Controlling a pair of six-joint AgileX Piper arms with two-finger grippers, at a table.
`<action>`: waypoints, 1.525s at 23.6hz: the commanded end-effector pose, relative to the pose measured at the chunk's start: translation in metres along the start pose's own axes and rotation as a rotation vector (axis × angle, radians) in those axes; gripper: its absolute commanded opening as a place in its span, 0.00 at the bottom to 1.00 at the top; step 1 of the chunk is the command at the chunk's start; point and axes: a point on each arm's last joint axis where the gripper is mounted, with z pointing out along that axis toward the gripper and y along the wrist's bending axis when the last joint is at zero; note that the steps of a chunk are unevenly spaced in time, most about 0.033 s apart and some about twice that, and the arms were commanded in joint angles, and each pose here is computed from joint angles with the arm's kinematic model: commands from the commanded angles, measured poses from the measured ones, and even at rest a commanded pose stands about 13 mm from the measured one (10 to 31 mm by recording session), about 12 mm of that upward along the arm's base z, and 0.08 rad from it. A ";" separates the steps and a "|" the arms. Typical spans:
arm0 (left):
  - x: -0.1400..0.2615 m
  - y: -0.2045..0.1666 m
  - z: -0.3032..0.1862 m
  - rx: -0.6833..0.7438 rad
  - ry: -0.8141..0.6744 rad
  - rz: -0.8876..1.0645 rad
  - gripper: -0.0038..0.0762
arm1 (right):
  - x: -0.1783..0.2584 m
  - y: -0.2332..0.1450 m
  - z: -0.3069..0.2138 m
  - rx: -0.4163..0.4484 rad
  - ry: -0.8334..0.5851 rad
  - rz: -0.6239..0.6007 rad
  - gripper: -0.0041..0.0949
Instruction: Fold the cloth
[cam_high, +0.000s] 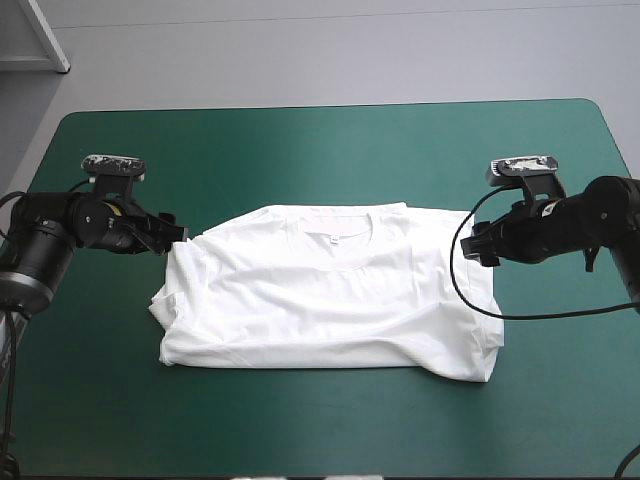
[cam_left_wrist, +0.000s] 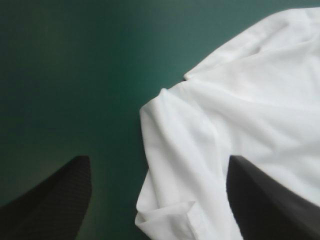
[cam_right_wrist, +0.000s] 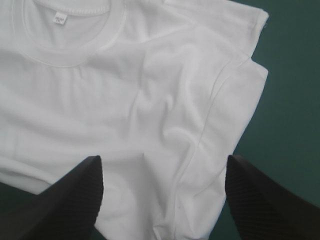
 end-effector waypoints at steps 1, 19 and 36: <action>0.006 0.015 0.008 -0.026 -0.054 -0.099 0.73 | -0.003 0.008 -0.023 -0.009 -0.089 -0.022 0.71; 0.058 0.020 0.097 0.140 0.160 -0.264 0.56 | -0.003 0.007 -0.029 0.019 -0.116 -0.037 0.71; 0.069 0.012 0.069 0.066 -0.038 -0.264 0.07 | -0.005 0.005 -0.029 0.047 -0.142 -0.046 0.71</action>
